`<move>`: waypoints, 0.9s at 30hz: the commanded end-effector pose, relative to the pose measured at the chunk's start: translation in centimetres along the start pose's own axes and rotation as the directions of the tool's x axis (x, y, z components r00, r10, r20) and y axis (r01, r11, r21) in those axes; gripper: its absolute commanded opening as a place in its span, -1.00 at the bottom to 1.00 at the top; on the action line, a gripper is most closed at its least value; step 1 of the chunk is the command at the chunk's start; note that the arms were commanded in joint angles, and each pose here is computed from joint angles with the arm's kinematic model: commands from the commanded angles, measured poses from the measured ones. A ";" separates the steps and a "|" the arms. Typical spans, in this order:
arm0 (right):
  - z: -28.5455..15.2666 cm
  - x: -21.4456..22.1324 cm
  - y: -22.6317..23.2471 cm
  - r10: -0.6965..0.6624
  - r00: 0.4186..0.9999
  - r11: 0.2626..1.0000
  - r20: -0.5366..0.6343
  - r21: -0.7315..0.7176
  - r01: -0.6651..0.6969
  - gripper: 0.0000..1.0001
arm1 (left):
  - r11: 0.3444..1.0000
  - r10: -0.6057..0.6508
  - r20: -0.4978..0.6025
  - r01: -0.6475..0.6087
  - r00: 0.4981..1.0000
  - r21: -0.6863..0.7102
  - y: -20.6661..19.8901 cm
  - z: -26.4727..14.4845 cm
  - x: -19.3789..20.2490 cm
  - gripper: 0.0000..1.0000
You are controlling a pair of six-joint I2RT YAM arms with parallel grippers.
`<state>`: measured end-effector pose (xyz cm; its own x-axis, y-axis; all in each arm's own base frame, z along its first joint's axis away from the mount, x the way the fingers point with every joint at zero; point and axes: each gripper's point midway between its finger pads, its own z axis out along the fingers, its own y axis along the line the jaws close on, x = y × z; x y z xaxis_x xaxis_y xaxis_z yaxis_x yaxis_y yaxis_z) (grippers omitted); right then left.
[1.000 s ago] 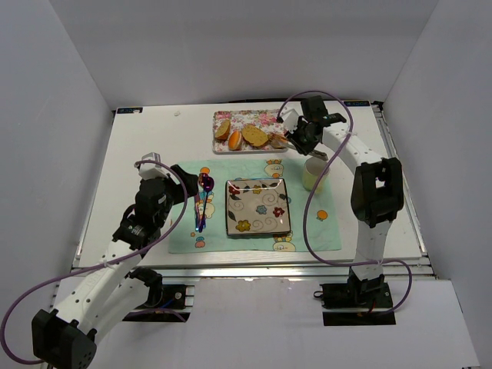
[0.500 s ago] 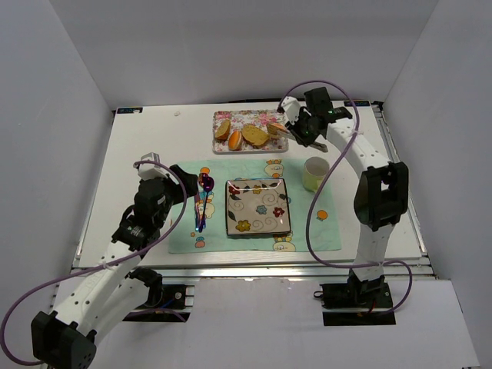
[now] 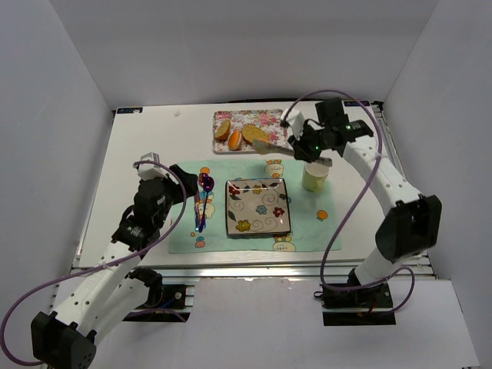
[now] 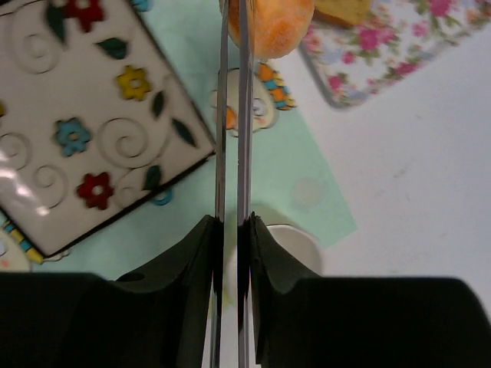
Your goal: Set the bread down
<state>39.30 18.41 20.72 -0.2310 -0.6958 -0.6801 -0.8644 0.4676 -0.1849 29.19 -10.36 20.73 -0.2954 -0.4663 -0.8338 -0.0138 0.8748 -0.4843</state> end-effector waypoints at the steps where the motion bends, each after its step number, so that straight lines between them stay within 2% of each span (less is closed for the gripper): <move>1: -1.4 1.3 6.8 -0.069 0.997 0.980 0.023 -0.188 0.072 -0.81 | 1.000 -0.019 0.033 0.018 0.999 0.020 -0.6 -0.1 -1.0 0.74; 5: -1.9 3.2 10.6 -0.089 0.996 0.964 0.011 -0.250 0.089 -0.76 | 0.999 -0.020 0.032 0.019 0.999 0.026 -0.8 0.0 -1.0 0.74; 12: -0.4 4.5 12.9 -0.084 0.996 0.954 -0.025 -0.290 0.073 -0.65 | 0.999 -0.016 0.023 0.016 1.000 0.029 -0.8 0.1 -0.8 0.74; 21: 0.1 4.4 13.9 -0.088 0.996 0.942 -0.027 -0.327 0.075 -0.16 | 0.999 -0.030 0.040 0.029 0.999 0.023 -0.6 -0.4 -1.1 0.74; 27: -0.3 3.8 13.9 -0.085 0.996 0.941 -0.016 -0.331 0.075 -0.06 | 0.999 -0.029 0.038 0.028 0.999 0.026 -0.7 -0.3 -1.1 0.74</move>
<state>26.06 21.33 14.21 -0.1883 -0.7671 -0.6133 -0.9751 0.2204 0.0238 29.24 -10.43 21.53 -0.2724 -0.4866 -0.8301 -0.0030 0.8631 -0.5050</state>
